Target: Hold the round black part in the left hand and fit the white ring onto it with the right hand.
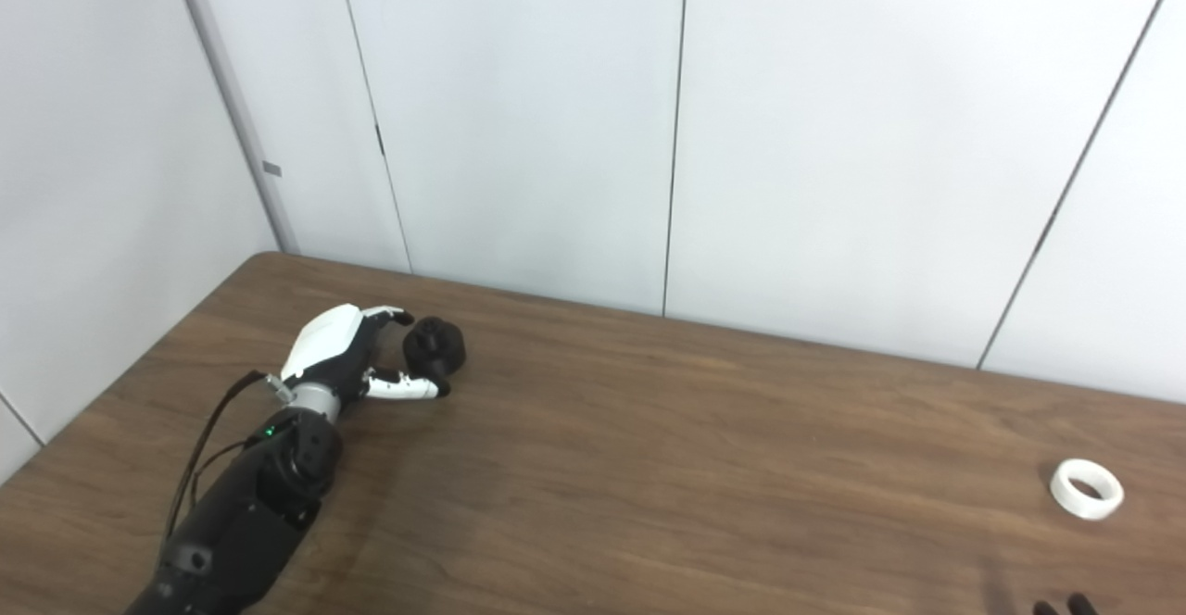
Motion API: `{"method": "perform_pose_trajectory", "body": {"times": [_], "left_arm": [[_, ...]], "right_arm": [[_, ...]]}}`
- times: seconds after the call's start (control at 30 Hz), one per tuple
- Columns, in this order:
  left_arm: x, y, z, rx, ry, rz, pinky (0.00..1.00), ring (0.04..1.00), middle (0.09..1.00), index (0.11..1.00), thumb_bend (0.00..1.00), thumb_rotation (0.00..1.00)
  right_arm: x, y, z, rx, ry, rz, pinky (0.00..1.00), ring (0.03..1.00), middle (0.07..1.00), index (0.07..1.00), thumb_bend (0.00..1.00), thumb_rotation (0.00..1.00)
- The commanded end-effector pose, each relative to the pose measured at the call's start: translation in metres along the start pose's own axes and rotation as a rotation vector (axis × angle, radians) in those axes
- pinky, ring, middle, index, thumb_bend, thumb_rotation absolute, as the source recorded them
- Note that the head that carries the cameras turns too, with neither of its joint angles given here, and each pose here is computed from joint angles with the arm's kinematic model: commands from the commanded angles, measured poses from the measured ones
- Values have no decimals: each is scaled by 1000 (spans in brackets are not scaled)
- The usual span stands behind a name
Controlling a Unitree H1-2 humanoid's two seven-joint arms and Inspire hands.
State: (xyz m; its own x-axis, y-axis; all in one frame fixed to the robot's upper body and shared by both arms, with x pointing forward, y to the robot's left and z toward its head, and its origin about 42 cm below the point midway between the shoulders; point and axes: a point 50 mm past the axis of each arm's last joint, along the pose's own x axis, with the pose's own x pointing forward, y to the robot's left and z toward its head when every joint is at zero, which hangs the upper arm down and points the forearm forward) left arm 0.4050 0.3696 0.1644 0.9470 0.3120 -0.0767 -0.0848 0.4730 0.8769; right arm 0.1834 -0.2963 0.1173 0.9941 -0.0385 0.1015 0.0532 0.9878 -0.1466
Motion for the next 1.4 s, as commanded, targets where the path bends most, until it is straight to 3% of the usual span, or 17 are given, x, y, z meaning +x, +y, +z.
{"method": "perform_pose_trajectory", "body": {"times": [0.0,0.23,0.53,0.7,1.17,1.37], "left_arm": [[17,31,15,20,-37,92,1000,950,919,824,933,346],[27,26,15,27,1,65,1000,952,916,820,934,349],[32,24,19,-4,6,59,1000,946,903,800,931,346],[34,22,23,-18,5,43,1000,947,904,796,930,353],[36,20,31,-34,-10,37,1000,954,908,758,913,320],[35,17,32,6,-16,48,1000,989,920,754,914,330]], "right_arm": [[0,1,10,1,-43,-6,935,927,935,1000,399,1000],[-3,-1,9,-4,-40,-14,912,901,943,994,395,1000],[-3,1,9,-10,-32,-18,885,915,914,994,439,1000],[-3,1,9,-22,-41,-16,881,923,913,995,416,1000],[-5,2,10,-24,-40,-14,904,918,916,995,439,1000],[-6,2,10,-33,-47,-8,922,937,904,998,405,1000]]}}
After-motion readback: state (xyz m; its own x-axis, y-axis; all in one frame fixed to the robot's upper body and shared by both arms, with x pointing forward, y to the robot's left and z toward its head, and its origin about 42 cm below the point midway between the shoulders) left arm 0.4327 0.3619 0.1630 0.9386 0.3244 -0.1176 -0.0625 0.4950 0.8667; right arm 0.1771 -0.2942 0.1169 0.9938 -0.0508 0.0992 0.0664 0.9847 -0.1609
